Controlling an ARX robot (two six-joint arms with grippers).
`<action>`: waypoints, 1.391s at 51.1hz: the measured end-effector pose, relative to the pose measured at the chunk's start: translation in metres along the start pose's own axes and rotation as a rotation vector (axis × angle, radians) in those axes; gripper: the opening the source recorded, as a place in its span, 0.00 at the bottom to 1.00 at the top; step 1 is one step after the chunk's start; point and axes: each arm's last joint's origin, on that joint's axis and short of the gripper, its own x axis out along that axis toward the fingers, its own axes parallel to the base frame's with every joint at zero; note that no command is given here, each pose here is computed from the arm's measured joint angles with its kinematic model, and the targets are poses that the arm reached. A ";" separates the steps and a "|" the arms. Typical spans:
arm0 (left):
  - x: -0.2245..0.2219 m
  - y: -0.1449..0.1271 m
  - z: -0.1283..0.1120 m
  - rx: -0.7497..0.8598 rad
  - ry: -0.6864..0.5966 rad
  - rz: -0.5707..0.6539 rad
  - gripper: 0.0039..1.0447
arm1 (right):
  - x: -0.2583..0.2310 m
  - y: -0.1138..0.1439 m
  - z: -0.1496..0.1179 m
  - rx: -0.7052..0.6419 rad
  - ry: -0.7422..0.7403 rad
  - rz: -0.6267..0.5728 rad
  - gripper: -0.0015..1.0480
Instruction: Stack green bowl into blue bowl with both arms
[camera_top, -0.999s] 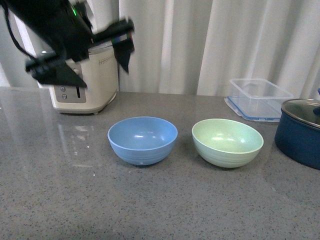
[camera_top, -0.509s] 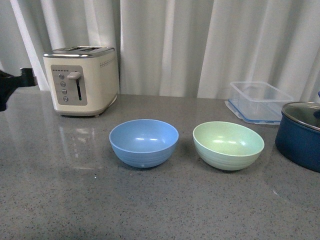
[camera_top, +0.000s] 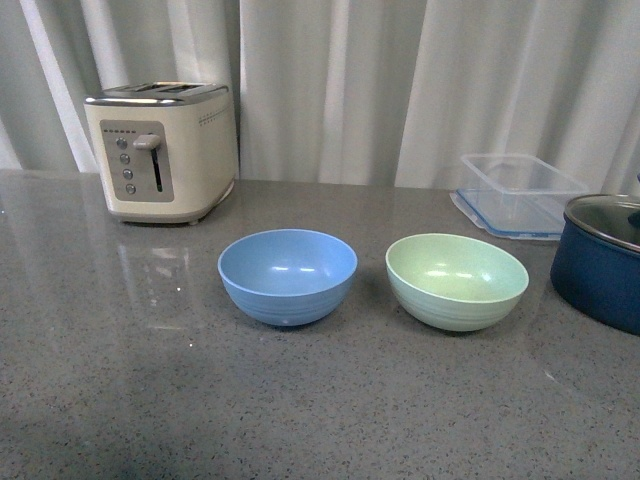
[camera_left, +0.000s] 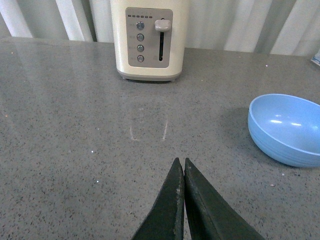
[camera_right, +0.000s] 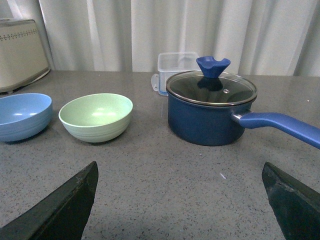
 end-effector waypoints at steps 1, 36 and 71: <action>-0.002 0.002 -0.001 0.000 -0.001 -0.013 0.03 | 0.000 0.000 0.000 0.000 0.000 0.000 0.90; -0.057 0.009 -0.030 -0.001 -0.012 0.008 0.03 | 0.000 0.000 0.000 0.000 0.000 0.000 0.90; -0.080 0.009 -0.026 -0.001 -0.037 0.005 0.03 | 0.000 0.000 0.000 0.000 0.000 0.000 0.90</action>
